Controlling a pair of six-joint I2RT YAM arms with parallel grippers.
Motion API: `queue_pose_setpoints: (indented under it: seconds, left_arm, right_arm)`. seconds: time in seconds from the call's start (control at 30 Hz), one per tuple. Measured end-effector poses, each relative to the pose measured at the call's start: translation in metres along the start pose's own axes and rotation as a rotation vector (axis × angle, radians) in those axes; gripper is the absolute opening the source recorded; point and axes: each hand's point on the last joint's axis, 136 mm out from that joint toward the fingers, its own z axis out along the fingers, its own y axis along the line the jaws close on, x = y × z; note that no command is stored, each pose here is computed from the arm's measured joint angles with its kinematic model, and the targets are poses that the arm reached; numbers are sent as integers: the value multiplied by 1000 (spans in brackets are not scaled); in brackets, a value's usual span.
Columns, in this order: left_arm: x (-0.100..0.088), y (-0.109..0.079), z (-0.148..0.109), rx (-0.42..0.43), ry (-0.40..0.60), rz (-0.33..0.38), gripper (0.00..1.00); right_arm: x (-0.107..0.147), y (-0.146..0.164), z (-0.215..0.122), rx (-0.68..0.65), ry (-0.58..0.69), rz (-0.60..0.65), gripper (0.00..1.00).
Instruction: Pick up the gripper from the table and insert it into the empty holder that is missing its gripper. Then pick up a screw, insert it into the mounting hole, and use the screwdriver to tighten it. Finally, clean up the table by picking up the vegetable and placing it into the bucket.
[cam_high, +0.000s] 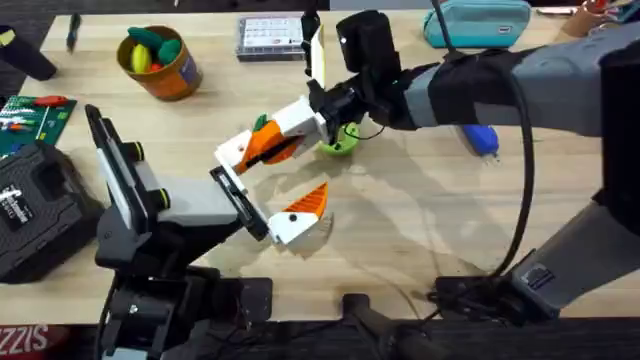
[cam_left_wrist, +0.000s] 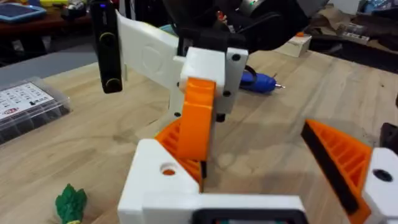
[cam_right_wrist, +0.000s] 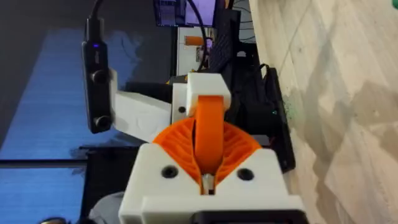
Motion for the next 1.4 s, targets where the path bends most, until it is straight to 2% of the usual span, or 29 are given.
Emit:
queue_pose_setpoints:
  seconds: [0.03,0.3,0.7,1.17,1.4]
  left_arm:
    - [0,0,0,0,0,0,987]
    - [0,-1,0,5,0,1,987]
    - [0,-2,0,11,0,0,987]
    - [0,-2,0,13,1,8,987]
    - [0,-2,0,14,0,9,987]
  right_arm:
    - [0,0,0,0,0,0,16]
    - [-2,-3,3,16,-14,6,196]
    - [-2,-3,4,19,-15,5,276]
    - [-2,-8,5,19,-11,21,440]
    - [-1,-8,5,17,-8,22,473]
